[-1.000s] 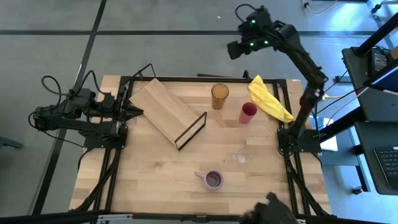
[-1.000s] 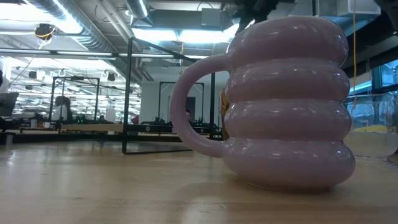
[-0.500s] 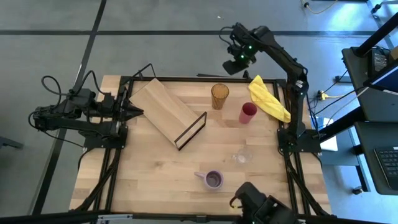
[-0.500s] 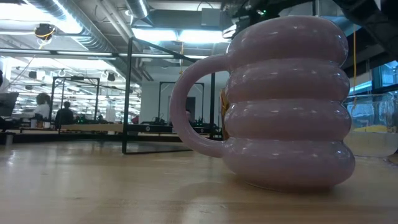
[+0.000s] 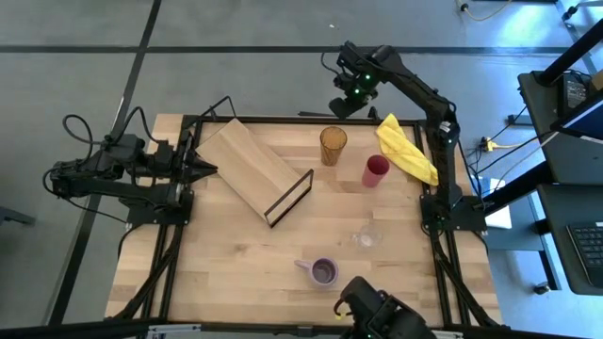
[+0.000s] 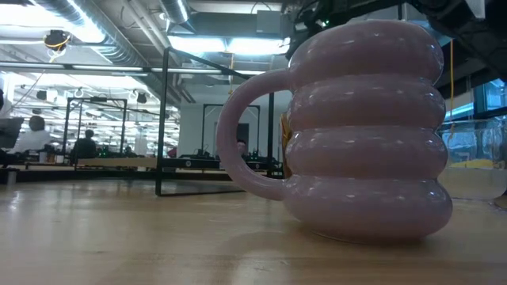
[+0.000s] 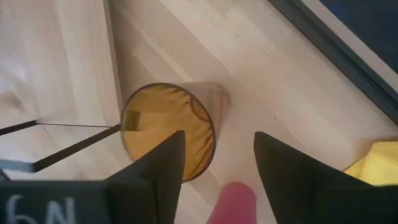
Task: Stack small to large cups/mugs on shelf
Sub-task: Put the brown transparent cup on the shelf
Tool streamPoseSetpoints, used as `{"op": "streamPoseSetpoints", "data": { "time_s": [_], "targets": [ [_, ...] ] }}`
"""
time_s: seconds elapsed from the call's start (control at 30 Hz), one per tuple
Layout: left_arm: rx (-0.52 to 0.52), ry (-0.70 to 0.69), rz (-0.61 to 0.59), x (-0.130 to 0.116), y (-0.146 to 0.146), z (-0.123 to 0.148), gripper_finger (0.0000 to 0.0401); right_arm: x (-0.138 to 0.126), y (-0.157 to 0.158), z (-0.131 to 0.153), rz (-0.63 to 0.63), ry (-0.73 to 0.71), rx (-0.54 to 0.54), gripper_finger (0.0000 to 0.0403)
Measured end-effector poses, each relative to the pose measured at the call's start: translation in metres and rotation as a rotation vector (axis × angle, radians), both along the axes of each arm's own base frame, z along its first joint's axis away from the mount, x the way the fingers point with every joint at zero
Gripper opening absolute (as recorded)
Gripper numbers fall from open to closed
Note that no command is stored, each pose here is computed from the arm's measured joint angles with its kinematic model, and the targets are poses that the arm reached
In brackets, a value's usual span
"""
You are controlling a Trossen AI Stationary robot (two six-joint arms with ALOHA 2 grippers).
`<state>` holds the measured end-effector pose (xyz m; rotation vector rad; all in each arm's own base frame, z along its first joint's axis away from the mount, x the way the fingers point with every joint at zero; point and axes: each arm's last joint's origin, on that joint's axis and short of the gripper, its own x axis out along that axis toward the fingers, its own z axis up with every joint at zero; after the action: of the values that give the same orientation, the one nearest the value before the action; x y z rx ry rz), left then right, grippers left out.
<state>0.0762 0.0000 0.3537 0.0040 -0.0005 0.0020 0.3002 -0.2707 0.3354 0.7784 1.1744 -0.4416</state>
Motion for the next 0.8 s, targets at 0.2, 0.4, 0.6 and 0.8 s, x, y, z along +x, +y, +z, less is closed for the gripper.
{"op": "streamPoseSetpoints", "data": {
  "time_s": [0.2,0.4,0.6,0.8],
  "targets": [
    [0.0,0.0,0.0,0.0,0.0,0.0,0.0027,0.001,0.002,-0.005,0.029,0.05,-0.015,0.021],
    [0.0,0.0,0.0,0.0,0.0,0.0,0.0027,0.005,0.004,-0.027,0.041,0.097,0.036,0.021],
    [0.0,0.0,0.0,0.0,0.0,0.0,0.0027,0.016,0.011,-0.032,0.07,0.06,0.024,0.021],
    [0.0,0.0,0.0,0.0,0.0,0.0,0.0027,0.019,0.011,-0.046,0.069,0.072,0.035,0.021]
  ]
}}
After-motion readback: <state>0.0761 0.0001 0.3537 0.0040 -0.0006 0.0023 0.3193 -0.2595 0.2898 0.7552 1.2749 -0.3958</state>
